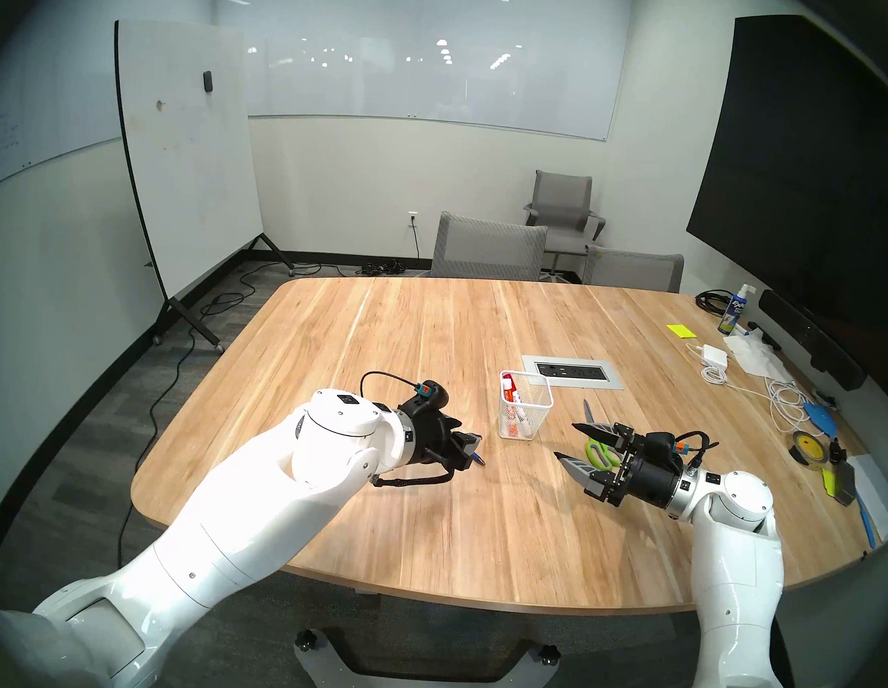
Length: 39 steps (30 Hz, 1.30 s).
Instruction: Place the pen, the marker, and the scissors into the pen holder
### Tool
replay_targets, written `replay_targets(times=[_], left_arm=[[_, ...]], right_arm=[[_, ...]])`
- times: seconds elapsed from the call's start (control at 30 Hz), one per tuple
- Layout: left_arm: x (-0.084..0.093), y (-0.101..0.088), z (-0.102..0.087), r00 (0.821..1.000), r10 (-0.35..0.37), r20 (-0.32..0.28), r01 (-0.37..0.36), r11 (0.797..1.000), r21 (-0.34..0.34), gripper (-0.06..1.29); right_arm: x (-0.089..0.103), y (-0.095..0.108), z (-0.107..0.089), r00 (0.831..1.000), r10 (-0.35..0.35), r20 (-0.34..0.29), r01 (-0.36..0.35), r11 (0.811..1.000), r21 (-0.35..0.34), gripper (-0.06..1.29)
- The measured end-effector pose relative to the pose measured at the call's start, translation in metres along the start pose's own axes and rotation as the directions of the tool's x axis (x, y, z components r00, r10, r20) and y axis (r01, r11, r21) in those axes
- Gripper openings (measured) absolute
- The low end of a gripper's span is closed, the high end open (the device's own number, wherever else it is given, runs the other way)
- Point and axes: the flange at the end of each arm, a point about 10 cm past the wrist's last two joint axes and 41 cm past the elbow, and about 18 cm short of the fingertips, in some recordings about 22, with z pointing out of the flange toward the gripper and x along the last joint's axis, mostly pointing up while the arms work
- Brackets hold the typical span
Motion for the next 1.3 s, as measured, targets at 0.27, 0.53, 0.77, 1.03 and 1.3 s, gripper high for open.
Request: replay_targets(times=[0.27,0.53,0.77,1.03,1.3], left_arm=[[0.001,-0.003,0.02,0.998,-0.057,0.029,0.055,0.997,0.053,0.88],[0.007,-0.009,0.031,0.993,-0.117,0.03,0.112,0.987,0.116,1.21],[0.008,-0.011,0.04,0.986,-0.16,0.039,0.152,0.975,0.162,1.21],[0.013,-0.003,0.048,0.981,-0.186,0.059,0.172,0.968,0.183,1.21],[0.011,0.001,0.057,0.969,-0.226,0.102,0.2,0.955,0.219,1.21]], right_arm=[[0.0,0.0,0.0,1.0,0.001,0.0,-0.001,1.0,0.0,1.22],[0.0,0.0,0.0,1.0,0.001,0.0,-0.001,1.0,0.0,1.22],[0.0,0.0,0.0,1.0,0.001,0.0,-0.001,1.0,0.0,1.22],[0.0,0.0,0.0,1.0,0.001,0.0,-0.001,1.0,0.001,1.22],[0.0,0.0,0.0,1.0,0.002,0.0,-0.002,1.0,0.0,1.22]])
